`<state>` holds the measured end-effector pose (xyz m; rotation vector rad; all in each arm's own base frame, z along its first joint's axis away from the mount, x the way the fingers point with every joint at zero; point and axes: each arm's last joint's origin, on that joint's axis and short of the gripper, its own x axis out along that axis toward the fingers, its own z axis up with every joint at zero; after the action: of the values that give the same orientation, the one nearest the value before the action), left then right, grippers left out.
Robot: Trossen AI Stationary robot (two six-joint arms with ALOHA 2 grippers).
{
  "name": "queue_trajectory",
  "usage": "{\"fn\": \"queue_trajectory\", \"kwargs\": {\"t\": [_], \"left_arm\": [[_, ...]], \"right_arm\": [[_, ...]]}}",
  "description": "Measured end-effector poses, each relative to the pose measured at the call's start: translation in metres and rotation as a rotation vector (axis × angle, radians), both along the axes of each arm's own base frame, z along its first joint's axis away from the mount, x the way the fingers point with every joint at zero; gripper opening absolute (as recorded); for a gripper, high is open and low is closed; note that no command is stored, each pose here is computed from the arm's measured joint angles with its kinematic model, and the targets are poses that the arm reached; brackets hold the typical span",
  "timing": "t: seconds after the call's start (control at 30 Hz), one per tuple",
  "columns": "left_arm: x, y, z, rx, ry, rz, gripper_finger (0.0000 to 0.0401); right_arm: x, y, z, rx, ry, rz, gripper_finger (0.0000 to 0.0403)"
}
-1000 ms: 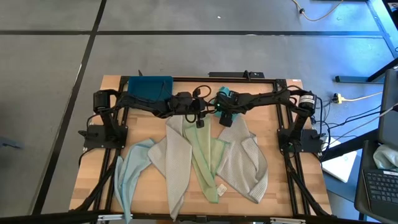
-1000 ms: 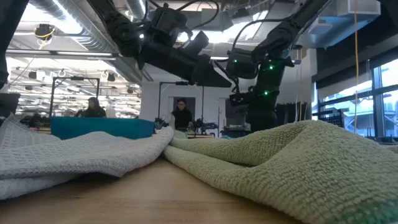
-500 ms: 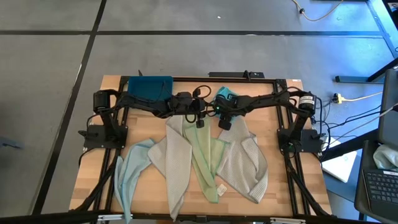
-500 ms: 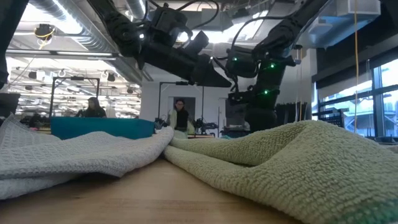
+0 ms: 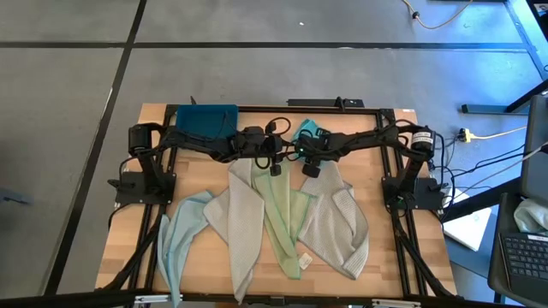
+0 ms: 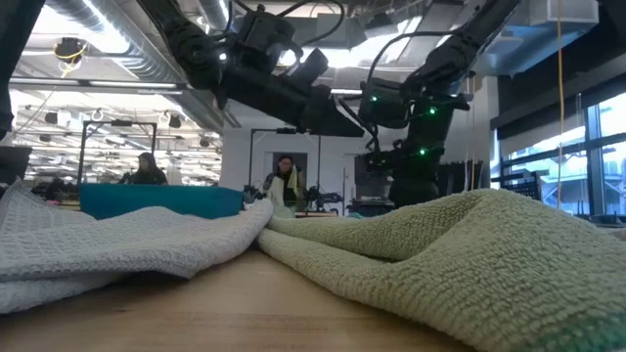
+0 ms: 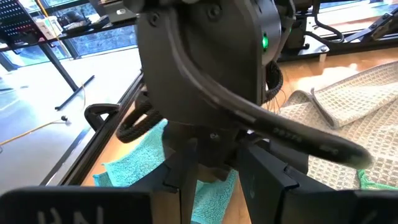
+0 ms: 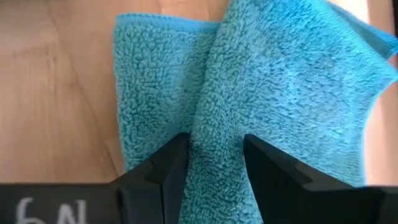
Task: Fold microfiber towels
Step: Fold the blue towel
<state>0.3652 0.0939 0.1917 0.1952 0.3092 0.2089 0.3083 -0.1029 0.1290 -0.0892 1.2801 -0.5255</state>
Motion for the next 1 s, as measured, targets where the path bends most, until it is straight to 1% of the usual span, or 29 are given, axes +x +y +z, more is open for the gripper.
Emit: {"fn": "queue_trajectory", "kwargs": {"t": [0.2,0.3,0.37,0.43,0.57,0.6,0.77,0.87,1.0], "left_arm": [[0.0,0.0,0.0,0.0,0.0,0.0,0.0105],[0.0,0.0,0.0,0.0,0.0,0.0,0.0105],[0.0,0.0,0.0,0.0,0.0,0.0,0.0105],[0.0,0.0,0.0,0.0,0.001,0.0,0.0105],[0.0,0.0,0.0,-0.001,0.004,0.0,0.0105],[0.0,0.0,0.0,-0.001,0.004,0.0,0.0105],[0.0,0.0,0.0,-0.001,0.004,-0.001,0.0105],[0.0,0.0,0.0,-0.001,0.004,0.0,0.0105],[0.0,0.0,0.0,0.0,0.004,0.001,0.0105]], "right_arm": [[-0.001,0.005,-0.004,-0.007,-0.021,-0.011,0.016],[0.002,0.009,-0.003,-0.037,-0.003,0.02,0.0145],[0.005,0.011,-0.001,-0.048,-0.002,0.054,0.0124],[0.006,0.013,-0.001,-0.055,0.0,0.078,0.0094],[0.006,0.013,-0.001,-0.059,0.008,0.083,0.0022],[0.005,0.013,-0.001,-0.06,0.012,0.085,0.0012],[0.005,0.014,-0.001,-0.09,0.045,0.103,0.0013],[0.004,0.017,0.0,-0.146,0.081,0.115,0.0006],[0.004,0.024,0.011,-0.226,0.08,0.116,0.0008]]}}
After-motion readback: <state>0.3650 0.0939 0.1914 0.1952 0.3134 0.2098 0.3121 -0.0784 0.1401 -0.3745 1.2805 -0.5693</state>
